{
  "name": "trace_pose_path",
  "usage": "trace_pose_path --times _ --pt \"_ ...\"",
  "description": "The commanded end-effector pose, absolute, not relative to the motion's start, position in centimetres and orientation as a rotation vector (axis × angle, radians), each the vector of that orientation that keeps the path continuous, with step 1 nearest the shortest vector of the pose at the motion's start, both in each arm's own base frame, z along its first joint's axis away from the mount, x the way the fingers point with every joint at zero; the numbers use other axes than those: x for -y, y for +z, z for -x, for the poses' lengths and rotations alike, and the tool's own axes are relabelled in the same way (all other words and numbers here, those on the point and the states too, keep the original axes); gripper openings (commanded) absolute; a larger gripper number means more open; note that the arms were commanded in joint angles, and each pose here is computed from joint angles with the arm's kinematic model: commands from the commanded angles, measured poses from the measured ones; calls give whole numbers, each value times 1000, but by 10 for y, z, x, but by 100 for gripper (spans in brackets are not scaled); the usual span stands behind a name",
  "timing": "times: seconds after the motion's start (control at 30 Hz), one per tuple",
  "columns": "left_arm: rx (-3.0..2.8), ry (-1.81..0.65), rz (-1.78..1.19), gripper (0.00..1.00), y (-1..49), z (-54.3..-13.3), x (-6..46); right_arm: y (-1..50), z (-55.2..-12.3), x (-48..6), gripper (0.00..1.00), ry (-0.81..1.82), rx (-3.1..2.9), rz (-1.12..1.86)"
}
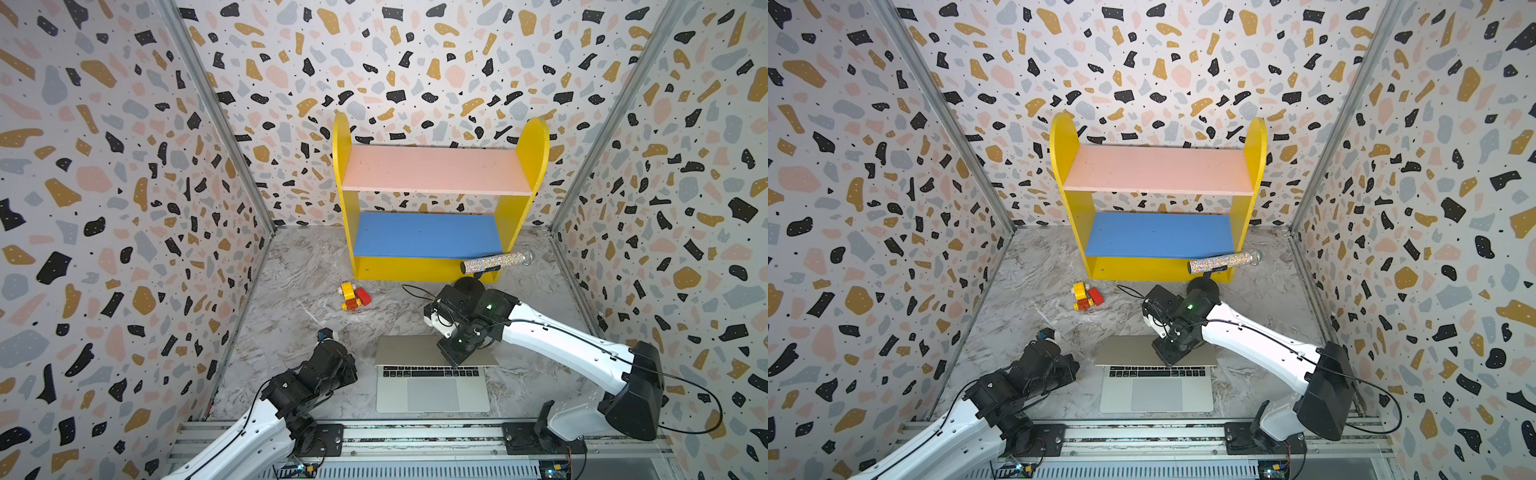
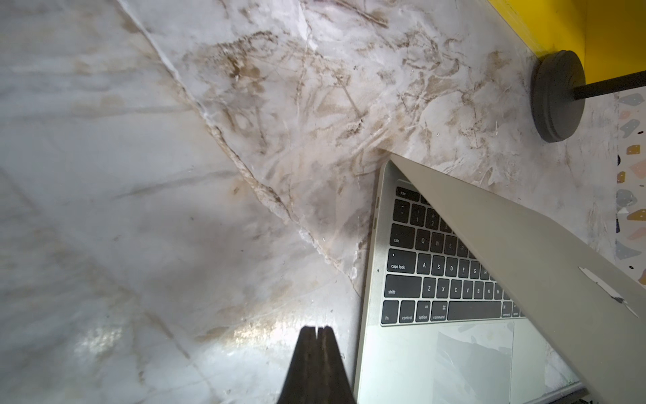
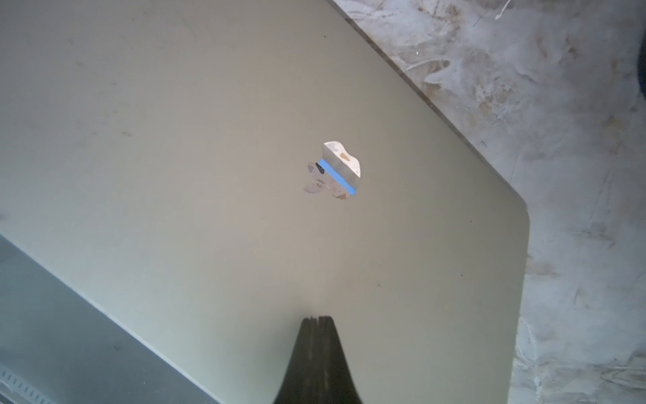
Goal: Close the laptop lid and set it aside
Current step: Close the lid of the laptop.
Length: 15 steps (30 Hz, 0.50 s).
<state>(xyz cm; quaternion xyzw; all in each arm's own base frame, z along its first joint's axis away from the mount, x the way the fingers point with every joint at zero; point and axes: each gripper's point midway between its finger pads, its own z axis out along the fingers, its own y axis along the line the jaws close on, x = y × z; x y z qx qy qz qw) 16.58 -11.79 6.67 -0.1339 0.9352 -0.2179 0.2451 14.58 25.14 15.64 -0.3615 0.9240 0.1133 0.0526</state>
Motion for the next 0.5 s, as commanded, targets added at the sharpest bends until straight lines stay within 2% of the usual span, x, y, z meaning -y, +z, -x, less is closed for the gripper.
trace_pose_path --times 0.0,0.47 --pt "-2509 -599 357 0 82 -173 118 155 -126 -240 0 351 -2871 1114" --pt "-2499 -602 358 0 83 -173 117 145 -119 -233 0 354 -2893 1089"
